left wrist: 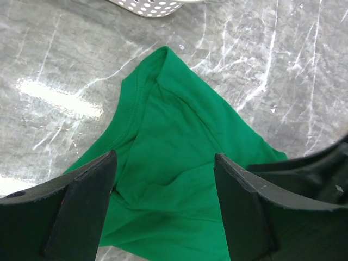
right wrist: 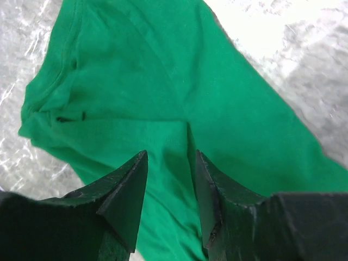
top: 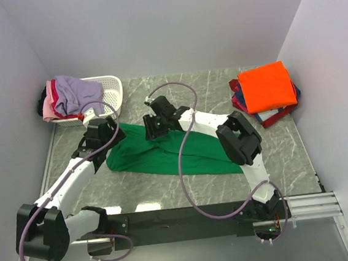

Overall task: Fold and stack the t-shirts
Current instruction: Fold the tshirt

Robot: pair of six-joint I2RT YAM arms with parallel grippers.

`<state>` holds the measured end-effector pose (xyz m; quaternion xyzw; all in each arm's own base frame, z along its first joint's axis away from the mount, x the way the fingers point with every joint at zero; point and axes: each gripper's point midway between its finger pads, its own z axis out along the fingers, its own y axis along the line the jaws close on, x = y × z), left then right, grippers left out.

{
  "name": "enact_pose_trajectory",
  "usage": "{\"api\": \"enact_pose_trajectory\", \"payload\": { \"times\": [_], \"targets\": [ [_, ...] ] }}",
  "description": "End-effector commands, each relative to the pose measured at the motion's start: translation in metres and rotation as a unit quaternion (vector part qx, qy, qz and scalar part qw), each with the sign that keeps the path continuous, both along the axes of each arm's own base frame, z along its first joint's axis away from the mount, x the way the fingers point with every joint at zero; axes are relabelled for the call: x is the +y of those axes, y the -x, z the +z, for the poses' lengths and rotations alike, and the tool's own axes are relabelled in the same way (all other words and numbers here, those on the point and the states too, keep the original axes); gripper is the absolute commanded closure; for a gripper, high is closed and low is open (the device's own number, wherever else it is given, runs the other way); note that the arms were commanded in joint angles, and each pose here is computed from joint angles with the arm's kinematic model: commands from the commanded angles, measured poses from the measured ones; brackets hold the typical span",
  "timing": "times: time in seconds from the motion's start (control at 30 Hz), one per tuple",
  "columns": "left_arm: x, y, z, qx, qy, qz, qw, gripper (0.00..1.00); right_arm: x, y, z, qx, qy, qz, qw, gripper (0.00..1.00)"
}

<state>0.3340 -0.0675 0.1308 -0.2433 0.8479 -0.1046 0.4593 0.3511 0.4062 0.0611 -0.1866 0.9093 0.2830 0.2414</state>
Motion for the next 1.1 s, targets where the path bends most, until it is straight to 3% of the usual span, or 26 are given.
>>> {"api": "enact_pose_trajectory", "payload": {
  "times": [0.0,0.73,0.87,1.0,1.07],
  "targets": [
    [-0.006,0.000,0.009,-0.013,0.024,-0.008,1.000,0.22,0.018,-0.011,0.022,-0.031,-0.024,0.012,0.999,0.53],
    [-0.001,0.006,0.013,-0.016,0.020,-0.004,1.000,0.21,0.032,0.015,-0.016,0.004,-0.002,0.057,0.998,0.64],
    [0.001,0.006,0.014,-0.020,0.017,-0.002,1.000,0.21,0.033,0.013,-0.005,-0.014,-0.015,0.055,0.998,0.76],
    [-0.001,0.005,0.010,-0.014,0.018,-0.004,1.000,0.21,0.032,0.017,0.008,-0.034,-0.024,0.059,0.997,0.95],
    [0.000,0.005,0.008,-0.011,0.017,-0.004,1.000,0.21,0.033,0.019,0.011,-0.042,-0.028,0.064,0.997,0.99]
  ]
}}
